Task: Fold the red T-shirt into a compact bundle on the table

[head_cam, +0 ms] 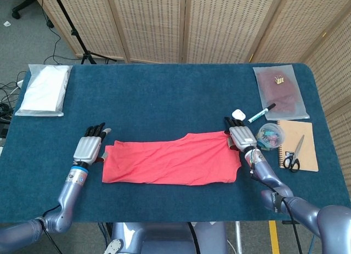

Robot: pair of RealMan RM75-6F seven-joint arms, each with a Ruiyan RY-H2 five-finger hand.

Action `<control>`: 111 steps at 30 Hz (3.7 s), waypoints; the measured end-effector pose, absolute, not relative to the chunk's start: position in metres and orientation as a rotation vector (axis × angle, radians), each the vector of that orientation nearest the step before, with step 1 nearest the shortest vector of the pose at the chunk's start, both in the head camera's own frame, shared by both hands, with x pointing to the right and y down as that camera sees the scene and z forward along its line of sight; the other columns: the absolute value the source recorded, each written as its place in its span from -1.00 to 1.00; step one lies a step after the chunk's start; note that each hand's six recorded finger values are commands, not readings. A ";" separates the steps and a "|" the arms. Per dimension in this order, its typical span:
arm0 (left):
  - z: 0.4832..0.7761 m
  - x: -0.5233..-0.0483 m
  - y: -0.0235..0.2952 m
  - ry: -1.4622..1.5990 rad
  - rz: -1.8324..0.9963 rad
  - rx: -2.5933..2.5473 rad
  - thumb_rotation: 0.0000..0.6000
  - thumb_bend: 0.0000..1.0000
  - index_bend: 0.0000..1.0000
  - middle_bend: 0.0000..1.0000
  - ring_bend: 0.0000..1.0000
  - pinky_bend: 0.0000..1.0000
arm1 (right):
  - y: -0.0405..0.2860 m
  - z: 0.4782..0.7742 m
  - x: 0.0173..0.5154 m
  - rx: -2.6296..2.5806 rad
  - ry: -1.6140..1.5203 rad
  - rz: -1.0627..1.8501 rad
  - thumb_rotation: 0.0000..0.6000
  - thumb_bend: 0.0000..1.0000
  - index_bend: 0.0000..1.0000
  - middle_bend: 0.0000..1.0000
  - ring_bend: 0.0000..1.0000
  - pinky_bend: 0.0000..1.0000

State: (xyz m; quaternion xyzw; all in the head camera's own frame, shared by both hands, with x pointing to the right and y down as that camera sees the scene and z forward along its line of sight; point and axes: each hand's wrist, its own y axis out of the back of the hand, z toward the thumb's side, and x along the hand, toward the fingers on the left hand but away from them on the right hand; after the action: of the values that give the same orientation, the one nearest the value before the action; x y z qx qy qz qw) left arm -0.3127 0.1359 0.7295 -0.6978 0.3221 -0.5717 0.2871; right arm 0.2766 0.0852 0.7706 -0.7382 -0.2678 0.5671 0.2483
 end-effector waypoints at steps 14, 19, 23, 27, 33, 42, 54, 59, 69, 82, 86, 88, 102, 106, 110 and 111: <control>0.716 -0.318 0.136 0.874 -1.506 -1.880 1.00 -0.36 -1.00 -1.00 -1.00 -1.00 | 0.078 0.764 0.276 -1.967 -0.781 1.506 1.00 -1.00 -1.00 -1.00 -1.00 -1.00; 0.709 -0.325 0.131 0.897 -1.504 -1.862 1.00 -0.36 -1.00 -1.00 -1.00 -1.00 | 0.070 0.753 0.278 -1.895 -0.867 1.454 1.00 -1.00 -1.00 -1.00 -1.00 -1.00; 0.703 -0.330 0.126 0.890 -1.490 -1.849 1.00 -0.36 -1.00 -1.00 -1.00 -1.00 | 0.068 0.738 0.283 -1.865 -0.933 1.406 1.00 -1.00 -1.00 -1.00 -1.00 -1.00; 0.698 -0.332 0.122 0.844 -1.444 -1.852 1.00 -0.35 -1.00 -1.00 -1.00 -1.00 | 0.075 0.722 0.290 -1.880 -0.958 1.371 1.00 -1.00 -1.00 -1.00 -1.00 -1.00; 0.700 -0.332 0.120 0.716 -1.380 -1.896 1.00 -0.32 -0.93 -1.00 -1.00 -1.00 | 0.097 0.678 0.321 -1.869 -0.969 1.339 1.00 -1.00 -1.00 -1.00 -1.00 -1.00; 0.716 -0.332 0.118 0.515 -1.286 -1.919 1.00 -0.27 -0.64 -1.00 -1.00 -1.00 | 0.150 0.620 0.379 -1.808 -1.109 1.392 1.00 -1.00 -1.00 -1.00 -1.00 -1.00; 0.732 -0.332 0.124 0.351 -1.182 -1.964 1.00 -0.25 -0.58 -1.00 -1.00 -1.00 | 0.164 0.603 0.402 -1.761 -1.208 1.407 1.00 -1.00 -1.00 -1.00 -1.00 -1.00; 0.739 -0.330 0.126 0.315 -1.175 -1.960 1.00 -0.26 -0.58 -1.00 -1.00 -1.00 | 0.163 0.603 0.404 -1.765 -1.216 1.407 1.00 -1.00 -1.00 -1.00 -1.00 -1.00; 0.750 -0.319 0.129 0.260 -1.150 -1.940 1.00 -0.27 -0.49 -1.00 -1.00 -1.00 | 0.162 0.601 0.404 -1.766 -1.228 1.401 1.00 -1.00 -1.00 -1.00 -1.00 -1.00; 0.753 -0.325 0.131 0.344 -1.127 -1.886 1.00 -0.27 0.03 -1.00 -1.00 -1.00 | 0.164 0.603 0.401 -1.783 -1.219 1.396 1.00 -1.00 -1.00 -1.00 -1.00 -1.00; 0.754 -0.325 0.133 0.379 -1.115 -1.876 1.00 -0.26 0.14 -1.00 -1.00 -1.00 | 0.165 0.603 0.399 -1.793 -1.218 1.391 1.00 -1.00 -1.00 -1.00 -1.00 -1.00; 0.755 -0.323 0.134 0.396 -1.108 -1.870 1.00 -0.23 0.17 -1.00 -1.00 -1.00 | 0.166 0.603 0.399 -1.796 -1.216 1.391 1.00 -1.00 -1.00 -1.00 -1.00 -1.00; 0.754 -0.318 0.129 0.458 -1.092 -1.863 1.00 0.10 0.48 -1.00 -1.00 -1.00 | 0.166 0.601 0.399 -1.806 -1.220 1.385 1.00 -1.00 -1.00 -1.00 -1.00 -1.00; 0.749 -0.329 0.124 0.465 -1.104 -1.850 1.00 0.11 0.48 -1.00 -1.00 -1.00 | 0.166 0.602 0.399 -1.808 -1.218 1.388 1.00 -1.00 -1.00 -1.00 -1.00 -1.00; 0.739 -0.352 0.116 0.465 -1.142 -1.829 1.00 0.11 0.48 -1.00 -1.00 -1.00 | 0.166 0.603 0.400 -1.808 -1.217 1.392 1.00 -1.00 -1.00 -1.00 -1.00 -1.00; 0.734 -0.364 0.113 0.466 -1.163 -1.816 1.00 0.11 0.48 -1.00 -1.00 -1.00 | 0.166 0.603 0.400 -1.809 -1.216 1.393 1.00 -1.00 -1.00 -1.00 -1.00 -1.00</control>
State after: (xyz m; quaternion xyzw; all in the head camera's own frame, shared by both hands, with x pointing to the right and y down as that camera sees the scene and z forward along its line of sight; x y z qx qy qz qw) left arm -0.3635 0.1126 0.7345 -0.7348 0.1886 -0.4704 0.4508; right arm 0.3998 0.1659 0.6034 -0.6724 -0.4522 0.5180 0.2738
